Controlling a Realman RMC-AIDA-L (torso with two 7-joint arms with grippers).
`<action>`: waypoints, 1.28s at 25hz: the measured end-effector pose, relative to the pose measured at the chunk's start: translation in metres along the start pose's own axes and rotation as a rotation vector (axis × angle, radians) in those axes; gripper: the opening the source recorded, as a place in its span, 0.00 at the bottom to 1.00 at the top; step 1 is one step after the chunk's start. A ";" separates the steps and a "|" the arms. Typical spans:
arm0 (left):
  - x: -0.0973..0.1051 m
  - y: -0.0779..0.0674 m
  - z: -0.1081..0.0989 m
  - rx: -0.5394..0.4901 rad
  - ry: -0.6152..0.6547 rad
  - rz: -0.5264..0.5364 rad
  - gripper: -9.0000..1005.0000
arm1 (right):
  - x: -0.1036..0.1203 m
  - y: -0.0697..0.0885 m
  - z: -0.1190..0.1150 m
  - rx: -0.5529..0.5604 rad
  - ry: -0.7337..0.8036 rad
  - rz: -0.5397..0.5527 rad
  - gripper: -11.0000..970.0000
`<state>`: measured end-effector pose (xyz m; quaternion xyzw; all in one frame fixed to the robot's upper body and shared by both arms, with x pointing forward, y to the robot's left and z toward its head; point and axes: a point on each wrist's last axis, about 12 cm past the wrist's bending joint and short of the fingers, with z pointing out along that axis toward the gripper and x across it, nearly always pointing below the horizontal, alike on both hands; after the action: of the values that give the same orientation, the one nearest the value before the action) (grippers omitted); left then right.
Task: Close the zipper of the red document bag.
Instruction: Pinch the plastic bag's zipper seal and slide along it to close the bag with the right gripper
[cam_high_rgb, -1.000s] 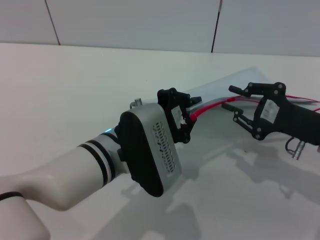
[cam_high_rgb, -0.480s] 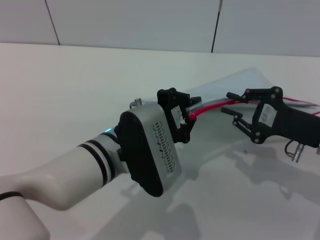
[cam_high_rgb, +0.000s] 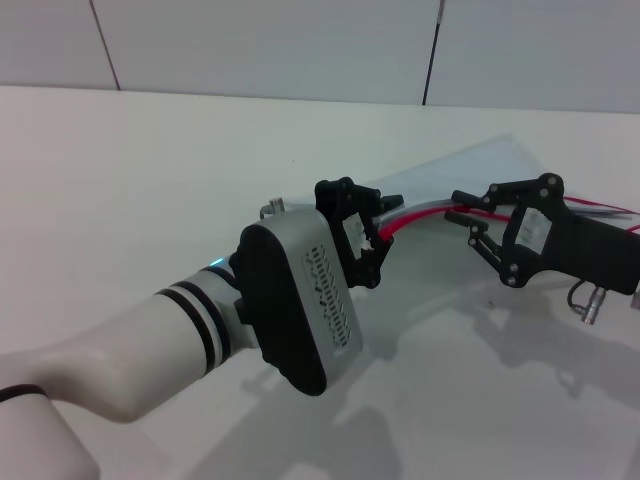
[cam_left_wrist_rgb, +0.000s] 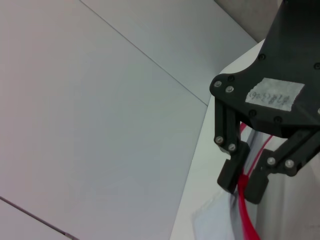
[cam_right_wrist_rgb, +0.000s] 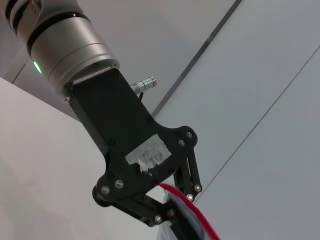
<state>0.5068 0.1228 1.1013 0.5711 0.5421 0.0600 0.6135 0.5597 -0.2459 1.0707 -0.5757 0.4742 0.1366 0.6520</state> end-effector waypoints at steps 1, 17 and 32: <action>0.000 0.000 0.000 0.000 0.000 0.000 0.05 | 0.000 0.000 0.000 0.000 -0.001 0.000 0.21; 0.003 -0.001 0.001 0.005 0.009 0.002 0.04 | -0.001 0.003 0.001 -0.025 -0.012 0.000 0.14; 0.002 -0.003 0.001 0.011 0.005 0.003 0.04 | -0.001 0.002 0.002 -0.015 -0.008 0.001 0.13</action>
<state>0.5066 0.1223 1.0979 0.5750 0.5430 0.0594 0.6091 0.5588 -0.2432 1.0702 -0.5797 0.4709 0.1424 0.6495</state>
